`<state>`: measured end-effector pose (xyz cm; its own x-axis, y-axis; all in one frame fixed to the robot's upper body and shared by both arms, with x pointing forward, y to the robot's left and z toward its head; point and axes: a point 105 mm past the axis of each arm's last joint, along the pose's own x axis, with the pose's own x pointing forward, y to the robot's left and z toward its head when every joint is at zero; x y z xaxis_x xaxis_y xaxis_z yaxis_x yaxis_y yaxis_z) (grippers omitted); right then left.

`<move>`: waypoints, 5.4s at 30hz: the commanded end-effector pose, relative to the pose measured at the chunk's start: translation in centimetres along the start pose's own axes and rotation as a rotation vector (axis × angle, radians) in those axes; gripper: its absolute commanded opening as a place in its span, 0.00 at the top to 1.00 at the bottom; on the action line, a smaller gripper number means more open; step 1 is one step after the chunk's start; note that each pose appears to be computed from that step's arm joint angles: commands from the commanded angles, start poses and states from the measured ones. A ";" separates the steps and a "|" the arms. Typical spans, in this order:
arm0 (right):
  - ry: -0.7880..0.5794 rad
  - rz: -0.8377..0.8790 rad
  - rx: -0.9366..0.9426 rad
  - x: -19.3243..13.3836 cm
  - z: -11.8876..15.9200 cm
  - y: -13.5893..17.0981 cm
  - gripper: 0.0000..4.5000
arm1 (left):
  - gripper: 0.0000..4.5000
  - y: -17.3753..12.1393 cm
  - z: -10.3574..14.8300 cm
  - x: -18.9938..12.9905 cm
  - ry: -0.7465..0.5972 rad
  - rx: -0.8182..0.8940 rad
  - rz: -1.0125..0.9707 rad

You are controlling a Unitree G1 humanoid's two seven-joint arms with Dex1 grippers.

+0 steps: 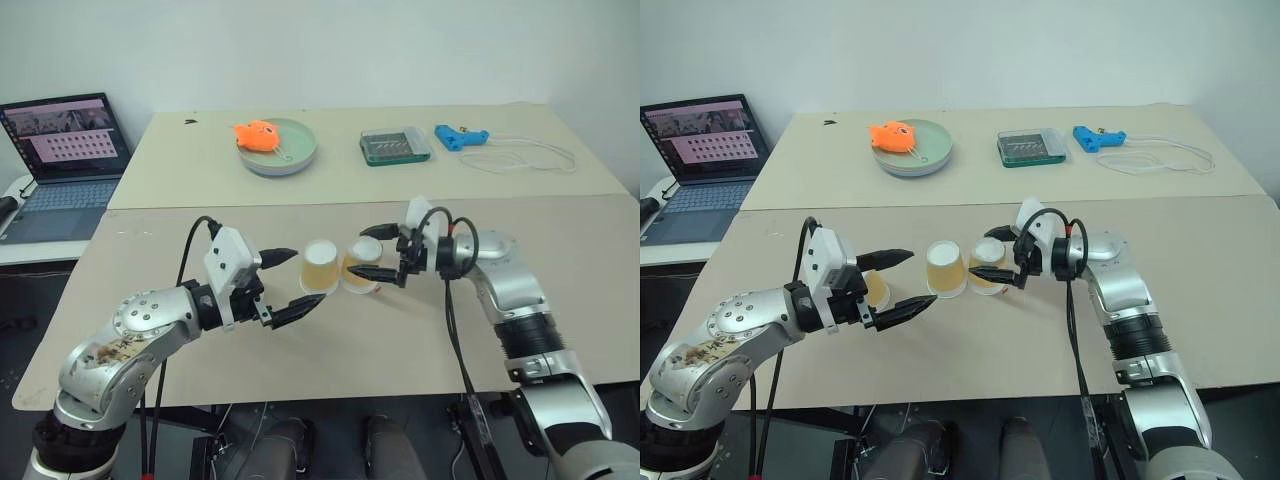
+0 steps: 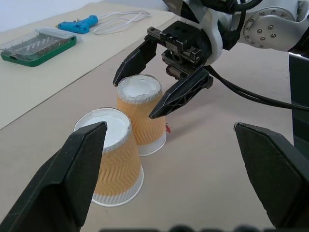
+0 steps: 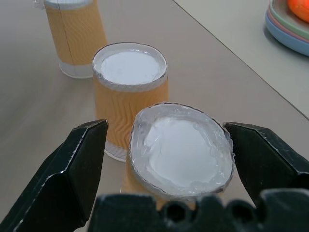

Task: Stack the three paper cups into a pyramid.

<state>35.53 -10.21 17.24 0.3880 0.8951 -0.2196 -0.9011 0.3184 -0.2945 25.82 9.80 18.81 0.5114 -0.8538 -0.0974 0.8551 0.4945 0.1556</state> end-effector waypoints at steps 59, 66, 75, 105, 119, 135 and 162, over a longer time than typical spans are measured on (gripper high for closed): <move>-0.049 0.041 -0.151 -6.2 7.7 2.4 0.01 | 0.00 6.6 -6.4 -4.0 -0.031 -0.024 0.714; -0.049 0.028 -0.146 -6.2 7.5 2.5 0.01 | 0.00 8.0 -6.6 -2.9 -0.027 -0.058 0.682; -0.047 0.014 -0.147 -6.4 7.6 2.4 0.01 | 0.00 8.3 -6.7 -2.6 -0.020 -0.062 0.660; -0.024 -0.074 -0.103 -6.6 6.2 1.9 0.00 | 0.44 7.9 10.4 5.8 -0.242 0.020 -0.282; 0.006 -0.198 -0.030 -8.9 4.1 0.9 0.00 | 0.44 6.7 8.5 11.6 -0.172 0.037 -0.464; 0.011 -0.222 -0.023 -8.7 3.8 0.7 0.00 | 0.44 6.8 6.7 11.4 -0.061 0.012 -0.522; 0.010 -0.222 -0.018 -8.7 3.7 0.8 0.00 | 0.01 7.7 6.7 11.4 -0.050 0.028 -0.459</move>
<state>30.97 -16.58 21.06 0.5732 0.7966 -0.1919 -0.8052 0.5040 -0.3125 37.63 2.71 23.26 0.0646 -0.9858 -0.1550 0.9957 0.0533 0.0757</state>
